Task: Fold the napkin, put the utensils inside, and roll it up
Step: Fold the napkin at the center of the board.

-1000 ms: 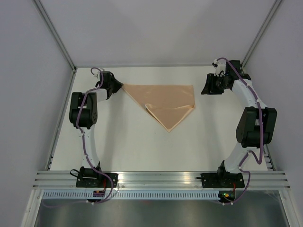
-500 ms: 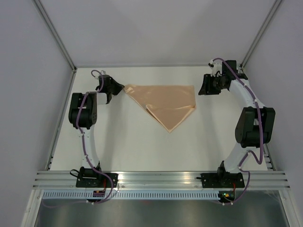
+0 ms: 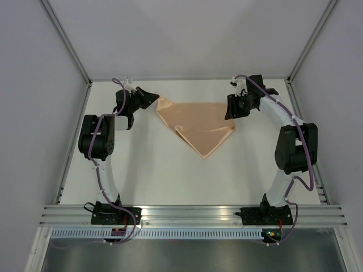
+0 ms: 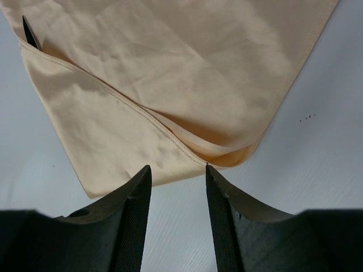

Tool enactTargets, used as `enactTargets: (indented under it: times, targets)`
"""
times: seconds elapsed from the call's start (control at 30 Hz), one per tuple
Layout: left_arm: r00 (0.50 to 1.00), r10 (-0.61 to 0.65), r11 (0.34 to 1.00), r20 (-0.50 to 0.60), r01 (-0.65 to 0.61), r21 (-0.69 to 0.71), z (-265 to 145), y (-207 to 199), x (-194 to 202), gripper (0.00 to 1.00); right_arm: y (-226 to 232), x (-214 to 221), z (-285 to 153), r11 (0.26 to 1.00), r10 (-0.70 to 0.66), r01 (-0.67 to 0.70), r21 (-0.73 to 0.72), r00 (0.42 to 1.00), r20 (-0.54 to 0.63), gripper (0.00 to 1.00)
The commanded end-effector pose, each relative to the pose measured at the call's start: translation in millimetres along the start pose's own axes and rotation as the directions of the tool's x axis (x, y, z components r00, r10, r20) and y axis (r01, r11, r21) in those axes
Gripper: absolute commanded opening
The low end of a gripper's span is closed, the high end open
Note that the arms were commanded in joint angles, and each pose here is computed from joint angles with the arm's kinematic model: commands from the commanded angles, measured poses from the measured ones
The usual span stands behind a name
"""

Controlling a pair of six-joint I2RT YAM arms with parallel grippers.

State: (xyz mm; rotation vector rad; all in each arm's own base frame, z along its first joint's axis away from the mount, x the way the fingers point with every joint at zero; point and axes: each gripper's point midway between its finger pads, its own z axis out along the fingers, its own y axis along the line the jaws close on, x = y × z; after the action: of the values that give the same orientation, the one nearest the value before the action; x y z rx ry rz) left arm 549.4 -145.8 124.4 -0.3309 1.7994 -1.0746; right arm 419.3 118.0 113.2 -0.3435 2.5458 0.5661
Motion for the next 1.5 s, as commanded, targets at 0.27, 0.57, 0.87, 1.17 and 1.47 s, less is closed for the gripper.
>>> enactTargets:
  times: [0.27, 0.57, 0.87, 1.17, 1.47]
  targets:
    - [0.935, 0.244, 0.876, -0.256, -0.099, 0.473, -17.7, -121.4, 98.2, 0.02, -1.2, -13.1, -0.9, 0.999, -0.030, 0.029, 0.041, 0.999, 0.020, 0.49]
    - [0.844, 0.362, 0.845, -0.395, -0.118, 0.522, -32.1, -127.2, 170.8, 0.02, -1.6, -13.3, -1.9, 0.999, -0.029, 0.028, 0.045, 0.999, 0.023, 0.49]
    - [0.742, 0.475, 0.824, -0.472, -0.188, 0.534, -47.3, -124.9, 218.5, 0.02, -2.5, -13.0, -2.3, 0.998, -0.029, 0.028, 0.052, 0.999, 0.023, 0.49]
    - [0.678, 0.526, 0.812, -0.513, -0.223, 0.539, -58.3, -126.3, 240.1, 0.02, -2.7, -13.1, -3.1, 0.998, -0.030, 0.029, 0.055, 0.999, 0.024, 0.49]
    - [0.630, 0.550, 0.803, -0.548, -0.217, 0.555, -67.4, -129.6, 263.7, 0.02, -2.7, -13.1, -3.9, 0.998, -0.032, 0.031, 0.056, 0.999, 0.025, 0.49]
